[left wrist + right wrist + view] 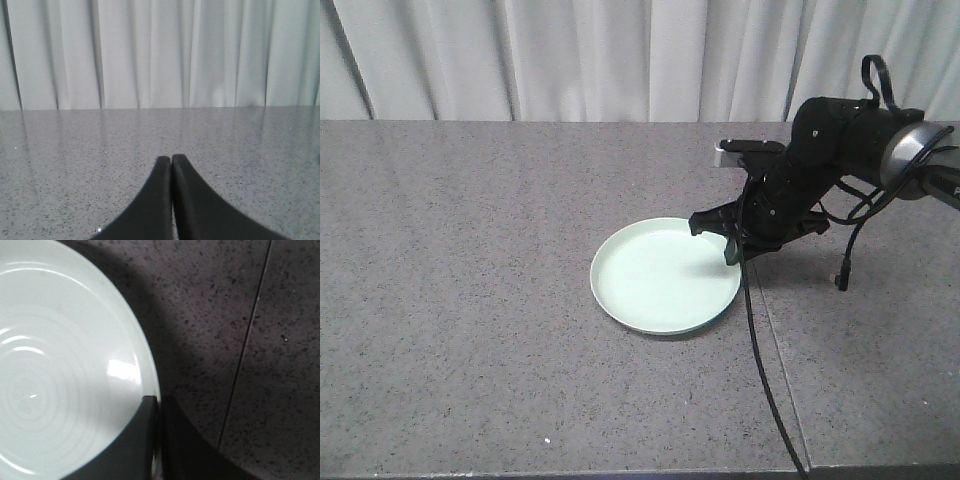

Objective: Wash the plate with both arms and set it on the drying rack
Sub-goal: 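Close the right gripper on the rim and lift the plate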

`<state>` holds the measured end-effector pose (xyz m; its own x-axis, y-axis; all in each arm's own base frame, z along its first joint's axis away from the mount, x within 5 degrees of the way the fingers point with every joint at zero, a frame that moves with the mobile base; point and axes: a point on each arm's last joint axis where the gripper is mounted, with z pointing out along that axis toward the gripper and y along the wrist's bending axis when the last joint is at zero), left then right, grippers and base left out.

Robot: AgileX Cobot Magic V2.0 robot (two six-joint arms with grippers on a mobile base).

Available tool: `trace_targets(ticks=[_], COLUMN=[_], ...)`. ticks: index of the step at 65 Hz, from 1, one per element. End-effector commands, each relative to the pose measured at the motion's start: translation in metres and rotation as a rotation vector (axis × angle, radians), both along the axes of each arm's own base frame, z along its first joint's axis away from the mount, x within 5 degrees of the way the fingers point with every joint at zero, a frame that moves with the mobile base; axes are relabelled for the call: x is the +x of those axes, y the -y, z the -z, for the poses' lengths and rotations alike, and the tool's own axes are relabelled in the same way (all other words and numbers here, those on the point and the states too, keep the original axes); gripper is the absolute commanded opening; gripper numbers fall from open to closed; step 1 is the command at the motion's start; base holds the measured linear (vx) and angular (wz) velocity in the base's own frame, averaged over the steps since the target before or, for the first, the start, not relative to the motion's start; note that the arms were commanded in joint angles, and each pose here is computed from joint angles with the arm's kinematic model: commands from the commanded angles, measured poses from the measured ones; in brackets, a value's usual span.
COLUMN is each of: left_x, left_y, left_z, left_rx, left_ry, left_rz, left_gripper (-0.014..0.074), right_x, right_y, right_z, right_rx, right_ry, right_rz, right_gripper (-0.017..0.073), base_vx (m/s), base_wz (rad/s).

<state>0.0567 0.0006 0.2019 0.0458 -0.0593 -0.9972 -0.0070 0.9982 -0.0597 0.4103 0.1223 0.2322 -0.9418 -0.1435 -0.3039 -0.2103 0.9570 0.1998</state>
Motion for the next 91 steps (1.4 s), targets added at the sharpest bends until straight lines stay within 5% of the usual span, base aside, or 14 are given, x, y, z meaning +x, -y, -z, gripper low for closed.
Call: trace_targets(ticks=[1,16,41,70,91], left_x=[-0.003,-0.003,-0.003,-0.003,-0.003], left_y=[0.001,0.001,0.001,0.001,0.001], left_z=[-0.017,-0.017,-0.017,-0.017,-0.017], left_rx=[-0.008,-0.008,-0.008,-0.008,-0.008], left_ry=[0.114,0.114,0.114,0.114,0.114], left_rz=[0.008,0.008,0.008,0.008,0.008], left_gripper=[-0.0006,-0.0006,-0.0006,-0.0006,-0.0006], right_x=[-0.010,-0.036,-0.093,-0.165,-0.178], right_y=[0.000,0.000,0.001,0.018,0.020], right_z=[-0.054,-0.089,-0.101,-0.092,-0.093], right_rx=[0.064,0.131,0.302,0.304,0.314], right_ry=[0.139,0.180,0.214,0.202,0.166], right_rz=[-0.013,-0.050,-0.109,-0.110,-0.134], right_gripper=[-0.0004,-0.0004,-0.0002,-0.0002,-0.0002], base_vx=[0.00,0.00,0.00,0.00,0.00], base_wz=[0.00,0.00,0.00,0.00,0.00])
